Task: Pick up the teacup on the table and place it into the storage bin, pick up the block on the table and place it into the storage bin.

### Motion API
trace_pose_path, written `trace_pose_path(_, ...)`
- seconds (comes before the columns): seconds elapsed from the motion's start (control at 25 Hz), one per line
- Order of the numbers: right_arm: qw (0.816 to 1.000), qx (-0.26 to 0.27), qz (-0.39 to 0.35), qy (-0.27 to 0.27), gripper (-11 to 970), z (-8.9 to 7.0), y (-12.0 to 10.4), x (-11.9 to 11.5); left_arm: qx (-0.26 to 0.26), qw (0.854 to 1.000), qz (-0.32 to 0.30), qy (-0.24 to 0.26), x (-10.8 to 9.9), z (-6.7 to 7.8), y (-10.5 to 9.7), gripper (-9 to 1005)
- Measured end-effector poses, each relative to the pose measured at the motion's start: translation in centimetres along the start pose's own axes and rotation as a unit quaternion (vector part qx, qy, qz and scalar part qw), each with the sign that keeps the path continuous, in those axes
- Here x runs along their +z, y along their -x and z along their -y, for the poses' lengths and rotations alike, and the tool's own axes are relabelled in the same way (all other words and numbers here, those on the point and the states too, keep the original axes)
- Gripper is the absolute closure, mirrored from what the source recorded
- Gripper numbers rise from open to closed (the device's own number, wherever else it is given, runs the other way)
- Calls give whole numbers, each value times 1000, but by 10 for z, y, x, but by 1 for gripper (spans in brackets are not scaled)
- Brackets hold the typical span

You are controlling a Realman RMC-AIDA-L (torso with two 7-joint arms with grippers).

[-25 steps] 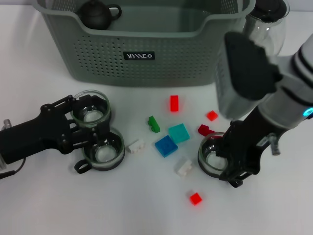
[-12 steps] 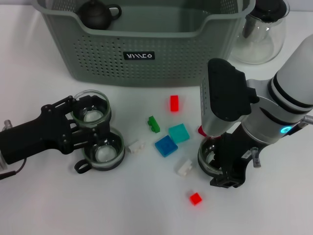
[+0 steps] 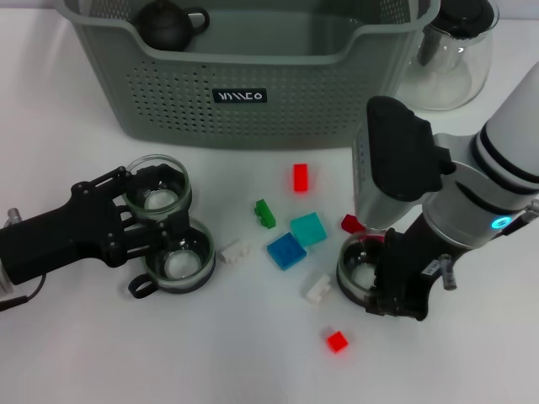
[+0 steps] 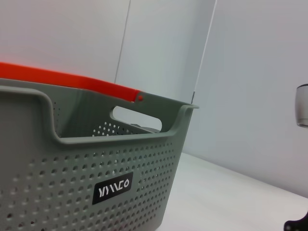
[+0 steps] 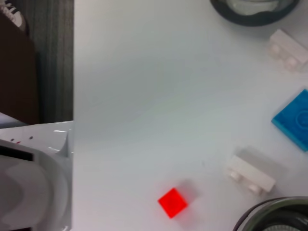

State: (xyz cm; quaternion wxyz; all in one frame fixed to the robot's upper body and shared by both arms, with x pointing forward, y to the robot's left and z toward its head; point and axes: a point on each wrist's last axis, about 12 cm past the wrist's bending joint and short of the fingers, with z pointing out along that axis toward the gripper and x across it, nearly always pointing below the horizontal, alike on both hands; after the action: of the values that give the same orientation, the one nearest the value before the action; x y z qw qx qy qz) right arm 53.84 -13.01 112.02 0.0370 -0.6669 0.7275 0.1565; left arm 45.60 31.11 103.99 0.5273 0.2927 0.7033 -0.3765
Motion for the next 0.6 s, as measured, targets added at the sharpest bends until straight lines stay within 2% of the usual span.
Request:
trace_pose_path(0.12,1000,3,16,13,864,-2,-1,-12,0,1000,0,0,0,0,0,138)
trace_pose_path(0.2,998,2,52,24,871,-4,-2,-31,0,1000,1,-1,0,0,0,138)
trace_pose_path(0.32,987,-9,156,30,880,-5,-8,-74,0,1000,1,0,0,0,0,138)
trace_pose_path(0.4,968,-8,251,9,886,-2,-15,-104,0,1000,1,1,0,0,0,138)
trace_pose_path(0.52,918,4,393,-47,891,6,-23,-141,-1,1000,0,2,-1,0,0,138)
trace_pose_path(0.6,887,14,453,-87,894,14,-21,-153,0,1000,1,0,0,0,1,138)
